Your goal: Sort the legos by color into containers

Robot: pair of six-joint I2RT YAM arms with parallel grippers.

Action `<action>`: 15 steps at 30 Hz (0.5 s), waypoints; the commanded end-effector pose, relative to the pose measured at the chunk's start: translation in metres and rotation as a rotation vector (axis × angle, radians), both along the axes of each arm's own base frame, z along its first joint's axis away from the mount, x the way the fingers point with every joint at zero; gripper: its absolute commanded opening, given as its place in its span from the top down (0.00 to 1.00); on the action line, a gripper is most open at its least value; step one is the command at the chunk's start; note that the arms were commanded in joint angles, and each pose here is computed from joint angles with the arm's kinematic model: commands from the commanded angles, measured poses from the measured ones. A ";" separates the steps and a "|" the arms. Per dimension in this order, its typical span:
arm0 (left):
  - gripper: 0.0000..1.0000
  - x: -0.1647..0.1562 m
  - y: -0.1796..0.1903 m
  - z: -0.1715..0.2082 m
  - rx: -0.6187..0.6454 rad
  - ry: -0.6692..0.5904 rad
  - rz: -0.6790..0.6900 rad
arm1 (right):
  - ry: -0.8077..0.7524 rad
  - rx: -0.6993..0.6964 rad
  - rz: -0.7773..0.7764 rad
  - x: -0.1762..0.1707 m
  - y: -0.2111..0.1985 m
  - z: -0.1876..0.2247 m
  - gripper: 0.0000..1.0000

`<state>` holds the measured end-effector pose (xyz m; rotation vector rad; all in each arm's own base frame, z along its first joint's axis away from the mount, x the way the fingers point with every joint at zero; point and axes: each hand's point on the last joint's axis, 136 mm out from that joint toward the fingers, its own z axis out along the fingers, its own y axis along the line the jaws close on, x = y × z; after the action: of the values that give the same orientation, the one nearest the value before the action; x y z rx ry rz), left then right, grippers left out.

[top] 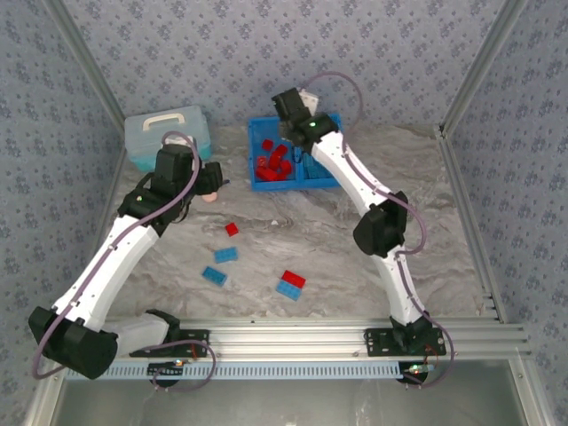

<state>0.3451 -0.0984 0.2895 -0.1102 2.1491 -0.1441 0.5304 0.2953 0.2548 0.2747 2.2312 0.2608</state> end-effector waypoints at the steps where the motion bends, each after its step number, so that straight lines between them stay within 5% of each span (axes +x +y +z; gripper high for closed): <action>1: 0.20 -0.008 0.007 -0.004 -0.020 0.023 0.035 | 0.022 -0.040 0.126 0.015 0.037 -0.044 0.69; 6: 0.20 -0.032 0.005 -0.043 -0.060 0.175 0.021 | 0.022 0.020 0.217 0.023 0.067 -0.060 0.56; 15: 0.20 -0.062 0.008 -0.103 -0.096 0.340 0.057 | -0.054 -0.029 0.276 -0.009 0.043 0.028 0.44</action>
<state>0.2919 -0.0907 0.1873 -0.2186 2.4642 -0.1667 0.5437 0.3536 0.1967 -0.0069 2.3111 0.3368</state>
